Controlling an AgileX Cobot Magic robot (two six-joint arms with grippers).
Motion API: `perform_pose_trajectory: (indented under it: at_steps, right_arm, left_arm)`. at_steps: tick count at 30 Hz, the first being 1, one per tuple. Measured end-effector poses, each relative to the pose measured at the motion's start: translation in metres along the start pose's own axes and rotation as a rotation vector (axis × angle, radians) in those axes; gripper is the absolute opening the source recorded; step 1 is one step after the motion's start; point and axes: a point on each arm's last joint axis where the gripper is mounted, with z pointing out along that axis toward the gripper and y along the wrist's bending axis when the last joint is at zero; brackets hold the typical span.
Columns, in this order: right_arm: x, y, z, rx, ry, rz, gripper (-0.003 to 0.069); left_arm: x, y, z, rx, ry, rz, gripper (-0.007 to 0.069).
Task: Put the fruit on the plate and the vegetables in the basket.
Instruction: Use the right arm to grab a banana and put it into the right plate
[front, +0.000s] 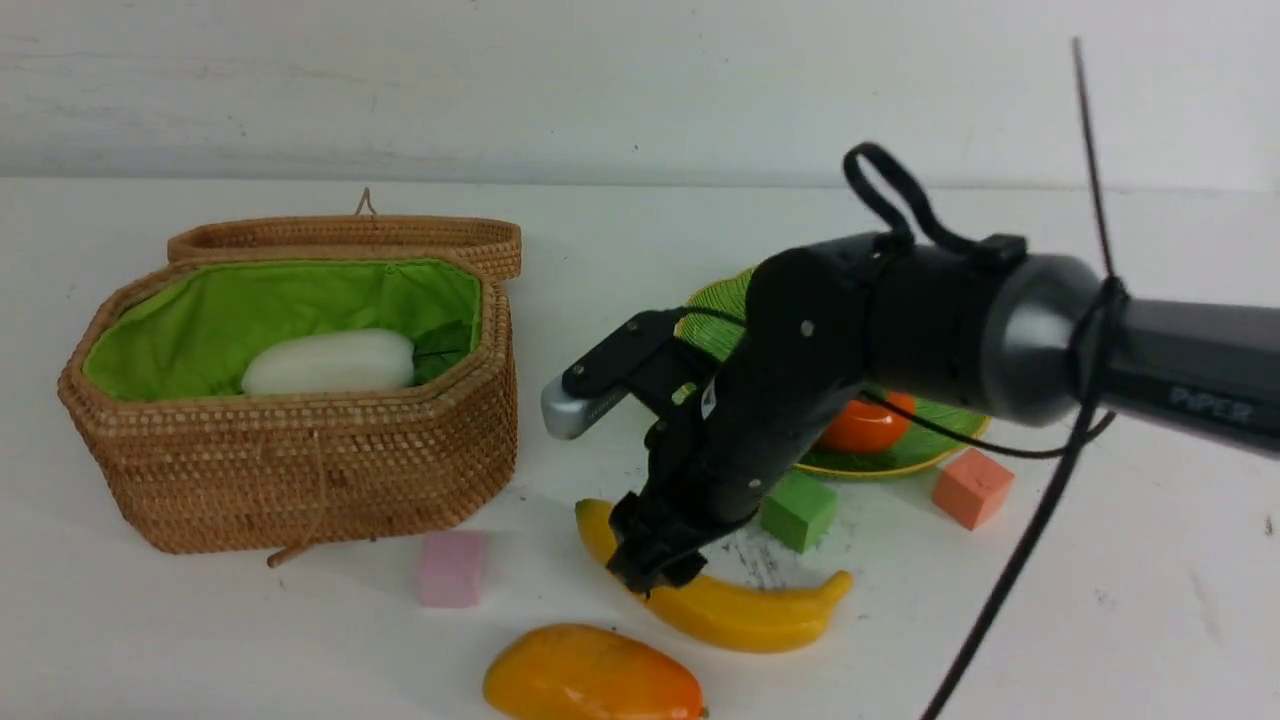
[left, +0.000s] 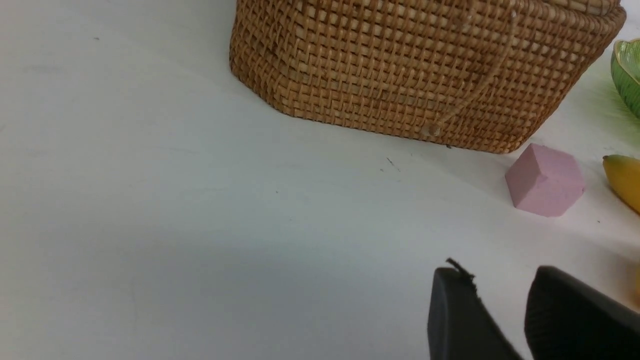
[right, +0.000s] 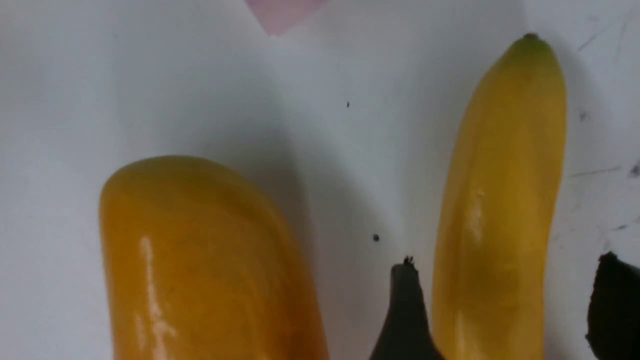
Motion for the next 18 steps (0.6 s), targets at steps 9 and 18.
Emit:
perform_pose_trajectory:
  at_steps: [9,18]
  right_arm:
    - [0.007,-0.009,0.033,0.033,0.067,-0.041,0.0315]
    - [-0.034,-0.010,-0.017,0.023,-0.045,0.286,0.0314]
  left_arm:
    - [0.000,0.000,0.000,0.000,0.000,0.000,0.0218]
    - [0.000,0.000,0.000,0.000,0.000,0.000,0.0219]
